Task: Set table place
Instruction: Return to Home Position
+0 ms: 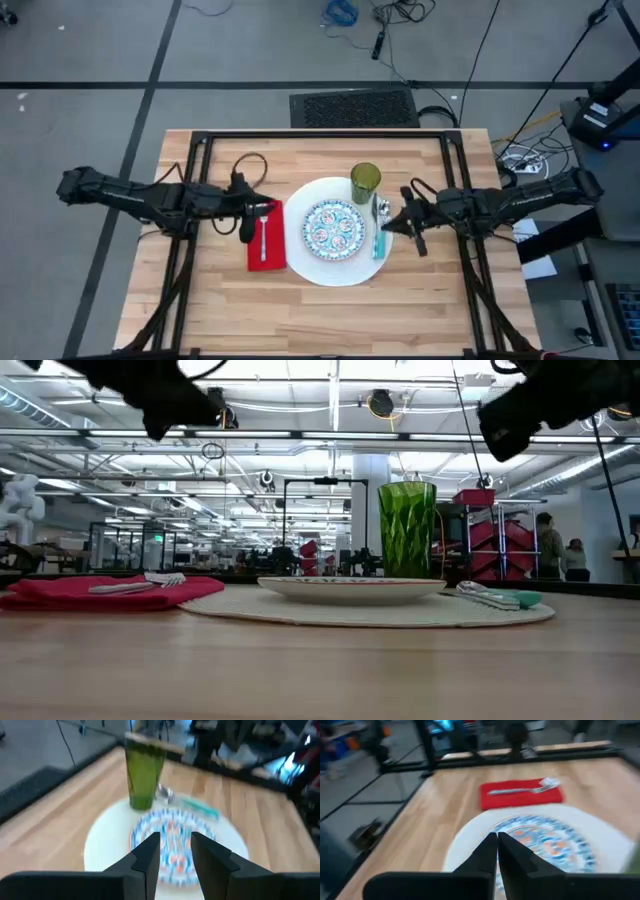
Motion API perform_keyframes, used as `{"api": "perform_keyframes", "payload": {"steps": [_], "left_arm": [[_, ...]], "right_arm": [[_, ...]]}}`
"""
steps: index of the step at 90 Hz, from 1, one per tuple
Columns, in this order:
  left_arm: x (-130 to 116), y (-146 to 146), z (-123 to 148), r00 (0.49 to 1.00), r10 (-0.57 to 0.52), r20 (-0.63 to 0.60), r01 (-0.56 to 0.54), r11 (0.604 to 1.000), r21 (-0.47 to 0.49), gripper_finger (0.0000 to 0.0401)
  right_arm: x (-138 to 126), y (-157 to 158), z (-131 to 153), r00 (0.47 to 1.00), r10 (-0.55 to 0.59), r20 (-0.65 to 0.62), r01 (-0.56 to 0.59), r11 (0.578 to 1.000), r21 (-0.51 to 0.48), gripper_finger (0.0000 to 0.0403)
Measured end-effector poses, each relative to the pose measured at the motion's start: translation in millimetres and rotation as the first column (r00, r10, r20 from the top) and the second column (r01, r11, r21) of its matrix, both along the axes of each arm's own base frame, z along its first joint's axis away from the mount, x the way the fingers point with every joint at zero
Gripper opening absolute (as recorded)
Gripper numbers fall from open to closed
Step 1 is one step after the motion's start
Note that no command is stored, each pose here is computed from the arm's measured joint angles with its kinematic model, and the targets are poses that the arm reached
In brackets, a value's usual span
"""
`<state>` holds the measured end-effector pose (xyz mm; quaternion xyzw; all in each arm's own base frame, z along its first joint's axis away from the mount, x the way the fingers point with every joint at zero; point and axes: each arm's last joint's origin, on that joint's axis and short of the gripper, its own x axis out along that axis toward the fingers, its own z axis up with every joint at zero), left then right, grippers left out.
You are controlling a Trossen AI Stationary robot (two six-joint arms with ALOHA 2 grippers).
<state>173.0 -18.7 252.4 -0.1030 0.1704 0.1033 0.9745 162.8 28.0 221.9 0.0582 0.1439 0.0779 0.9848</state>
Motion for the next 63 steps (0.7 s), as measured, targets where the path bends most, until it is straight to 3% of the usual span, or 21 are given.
{"api": "perform_keyframes", "payload": {"steps": [13, 27, 47, 63], "left_arm": [[-10, -1, -21, 0.997, -0.015, 0.079, 0.016, 1.0, -0.019, 0.0095], [-25, 1, -20, 0.975, -0.019, 0.221, 0.026, 0.999, -0.03, 0.0095], [-47, 5, -9, 0.955, -0.061, 0.289, 0.032, 0.994, 0.105, 0.0095], [-64, 8, -5, 0.946, -0.066, 0.317, 0.029, 0.993, 0.119, 0.0095]], "right_arm": [[-10, 1, -19, 0.994, -0.038, 0.106, 0.036, 0.999, 0.026, 0.0002], [-23, 0, -35, 0.972, -0.119, 0.201, 0.104, 0.991, 0.081, 0.0002], [-35, -6, -35, 0.942, -0.151, 0.301, 0.17, 0.985, -0.041, 0.0001], [-45, -10, -35, 0.942, -0.151, 0.301, 0.173, 0.984, -0.047, 0.0001]]}}
